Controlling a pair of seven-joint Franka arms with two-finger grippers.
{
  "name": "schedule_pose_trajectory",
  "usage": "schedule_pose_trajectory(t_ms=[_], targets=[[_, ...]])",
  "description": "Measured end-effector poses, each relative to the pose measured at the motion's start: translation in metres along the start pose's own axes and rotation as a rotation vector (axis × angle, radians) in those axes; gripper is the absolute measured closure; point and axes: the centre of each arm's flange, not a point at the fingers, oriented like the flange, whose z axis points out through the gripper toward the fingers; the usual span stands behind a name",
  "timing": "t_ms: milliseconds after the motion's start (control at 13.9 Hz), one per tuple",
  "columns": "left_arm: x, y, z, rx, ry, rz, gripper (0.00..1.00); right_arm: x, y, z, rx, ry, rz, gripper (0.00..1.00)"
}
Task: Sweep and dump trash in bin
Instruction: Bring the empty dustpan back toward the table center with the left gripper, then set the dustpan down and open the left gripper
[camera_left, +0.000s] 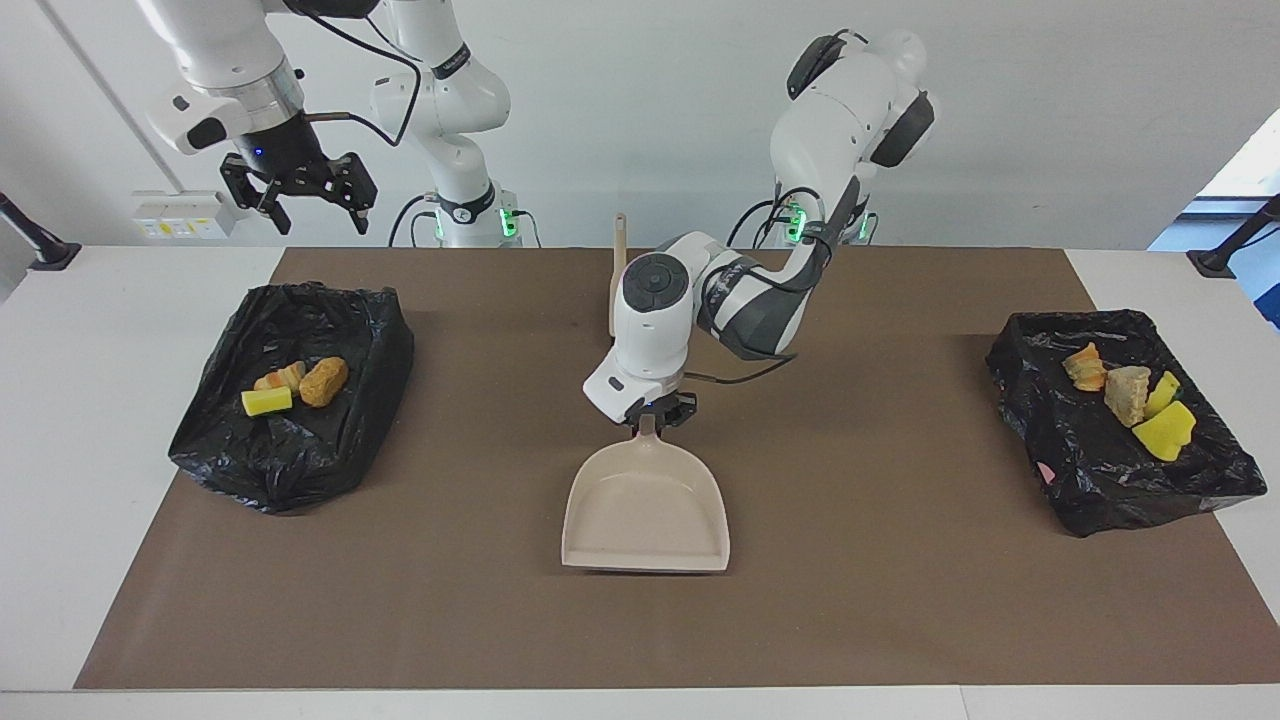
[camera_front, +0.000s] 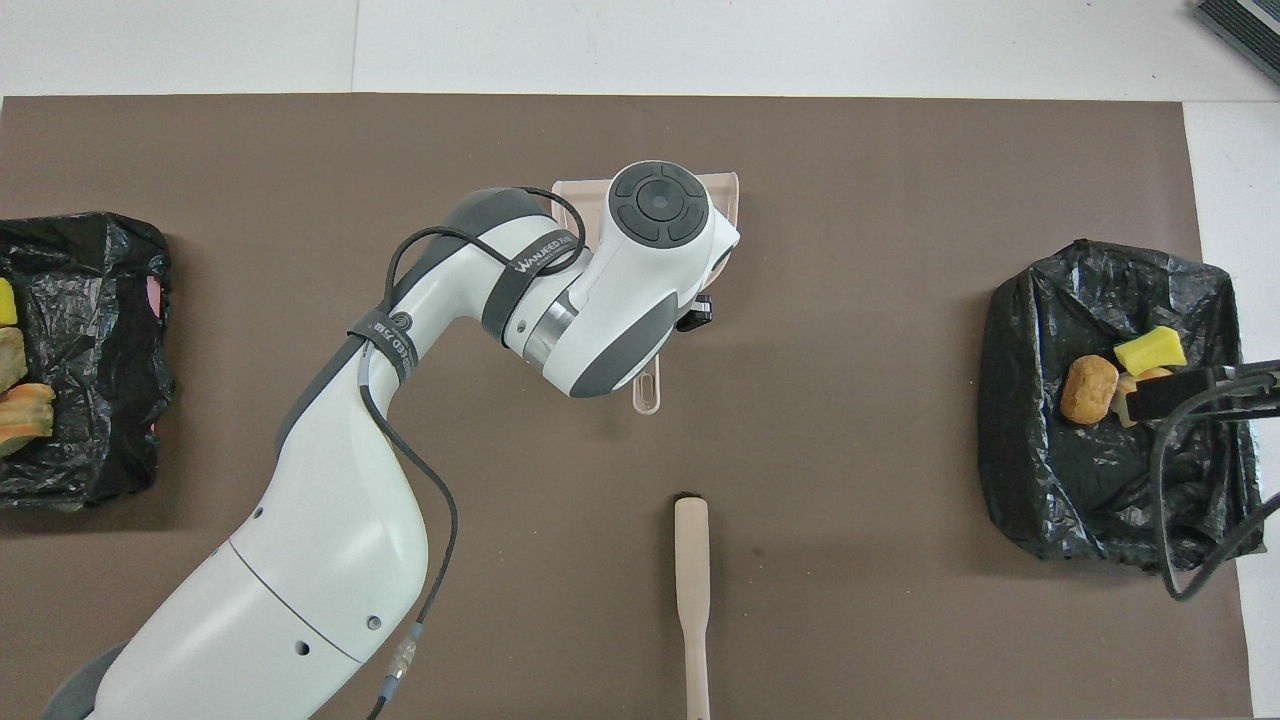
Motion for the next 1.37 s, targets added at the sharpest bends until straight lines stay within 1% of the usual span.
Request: schedule_pose_trajectory(t_ms=[432, 576, 648, 720, 791, 863, 1007, 1079, 1223, 1367], targets=[[0.000, 0.000, 0.000, 0.000, 0.000, 0.000, 0.65, 0.000, 0.002, 0.000, 0.000, 0.000, 0.004, 0.00], [0.000, 0.000, 0.000, 0.001, -0.001, 0.000, 0.55, 0.000, 0.003, 0.000, 0.000, 0.001, 0.005, 0.00], [0.000, 0.000, 0.000, 0.000, 0.000, 0.000, 0.55, 0.000, 0.003, -0.001, 0.000, 0.002, 0.006, 0.00], [0.000, 0.000, -0.003, -0.001, 0.003, -0.001, 0.49, 0.000, 0.003, -0.001, 0.000, 0.003, 0.005, 0.00], [0.001, -0.001, -0.009, -0.004, 0.012, -0.003, 0.41, 0.000, 0.002, -0.002, 0.000, 0.003, 0.003, 0.00], [0.001, -0.004, -0.018, -0.006, 0.023, -0.006, 0.28, 0.000, 0.001, -0.002, 0.000, 0.004, 0.002, 0.00], [-0.002, -0.015, -0.045, 0.010, 0.041, -0.016, 0.07, 0.000, 0.000, -0.002, -0.001, 0.004, -0.001, 0.00], [-0.005, -0.028, -0.058, 0.029, 0.046, -0.024, 0.00, 0.000, 0.000, -0.002, 0.000, 0.004, -0.001, 0.00], [-0.010, -0.062, -0.082, 0.068, 0.063, -0.029, 0.00, 0.000, 0.000, -0.002, 0.000, 0.004, -0.001, 0.00], [-0.006, -0.109, -0.107, 0.111, 0.091, -0.028, 0.00, 0.000, -0.001, -0.002, 0.000, 0.004, -0.001, 0.00]])
